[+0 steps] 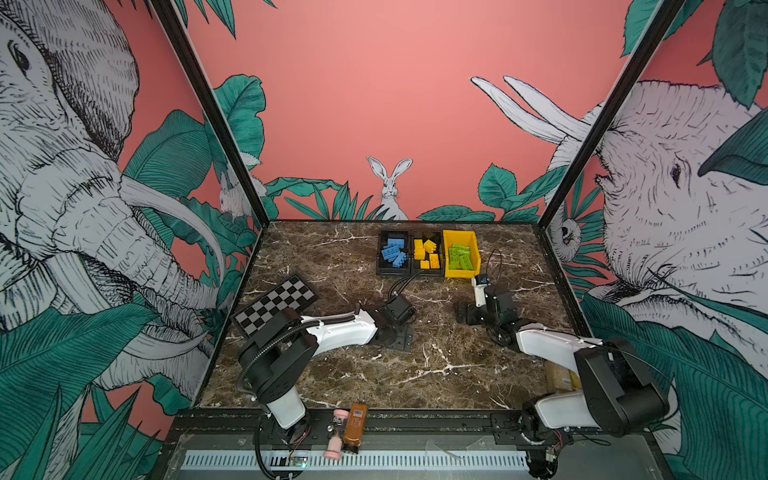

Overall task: Sort the legos into containers by color
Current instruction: 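Return the left gripper to the last blue bricks and grasp one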

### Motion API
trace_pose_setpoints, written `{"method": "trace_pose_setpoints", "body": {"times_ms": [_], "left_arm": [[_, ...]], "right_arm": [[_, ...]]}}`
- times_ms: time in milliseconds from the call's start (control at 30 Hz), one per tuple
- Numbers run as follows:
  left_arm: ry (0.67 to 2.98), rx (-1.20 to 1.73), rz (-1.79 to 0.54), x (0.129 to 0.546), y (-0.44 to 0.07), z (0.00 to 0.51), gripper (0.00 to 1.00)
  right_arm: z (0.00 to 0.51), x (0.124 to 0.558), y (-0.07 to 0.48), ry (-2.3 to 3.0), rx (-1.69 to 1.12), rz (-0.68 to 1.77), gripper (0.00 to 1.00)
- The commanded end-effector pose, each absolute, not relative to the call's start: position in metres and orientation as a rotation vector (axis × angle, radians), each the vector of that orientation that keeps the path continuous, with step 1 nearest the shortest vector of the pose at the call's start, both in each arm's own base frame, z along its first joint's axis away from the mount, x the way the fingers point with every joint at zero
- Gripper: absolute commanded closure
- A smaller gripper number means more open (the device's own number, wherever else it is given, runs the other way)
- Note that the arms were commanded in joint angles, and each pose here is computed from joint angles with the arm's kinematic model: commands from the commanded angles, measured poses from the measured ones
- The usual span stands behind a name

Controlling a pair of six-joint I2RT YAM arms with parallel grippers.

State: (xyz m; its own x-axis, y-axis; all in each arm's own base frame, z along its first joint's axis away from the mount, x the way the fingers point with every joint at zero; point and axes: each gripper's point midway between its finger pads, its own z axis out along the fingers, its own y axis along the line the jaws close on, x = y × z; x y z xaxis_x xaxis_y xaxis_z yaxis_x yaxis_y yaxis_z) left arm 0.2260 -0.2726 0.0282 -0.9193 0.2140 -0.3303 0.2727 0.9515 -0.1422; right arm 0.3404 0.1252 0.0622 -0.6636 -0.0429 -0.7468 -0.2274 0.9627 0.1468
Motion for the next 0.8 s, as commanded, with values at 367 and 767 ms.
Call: {"method": "trace_pose_setpoints", "body": {"times_ms": [367,767], "left_arm": [[2.76,0.474,-0.139,0.236,-0.269,0.029,0.29],[2.76,0.473,-0.038,0.235,-0.252,0.023,0.56]], "right_arm": [[0.07,0.347,0.126,2.269,-0.181,0.291,0.02],[0.068,0.347,0.129,2.277,-0.185,0.306,0.02]]}}
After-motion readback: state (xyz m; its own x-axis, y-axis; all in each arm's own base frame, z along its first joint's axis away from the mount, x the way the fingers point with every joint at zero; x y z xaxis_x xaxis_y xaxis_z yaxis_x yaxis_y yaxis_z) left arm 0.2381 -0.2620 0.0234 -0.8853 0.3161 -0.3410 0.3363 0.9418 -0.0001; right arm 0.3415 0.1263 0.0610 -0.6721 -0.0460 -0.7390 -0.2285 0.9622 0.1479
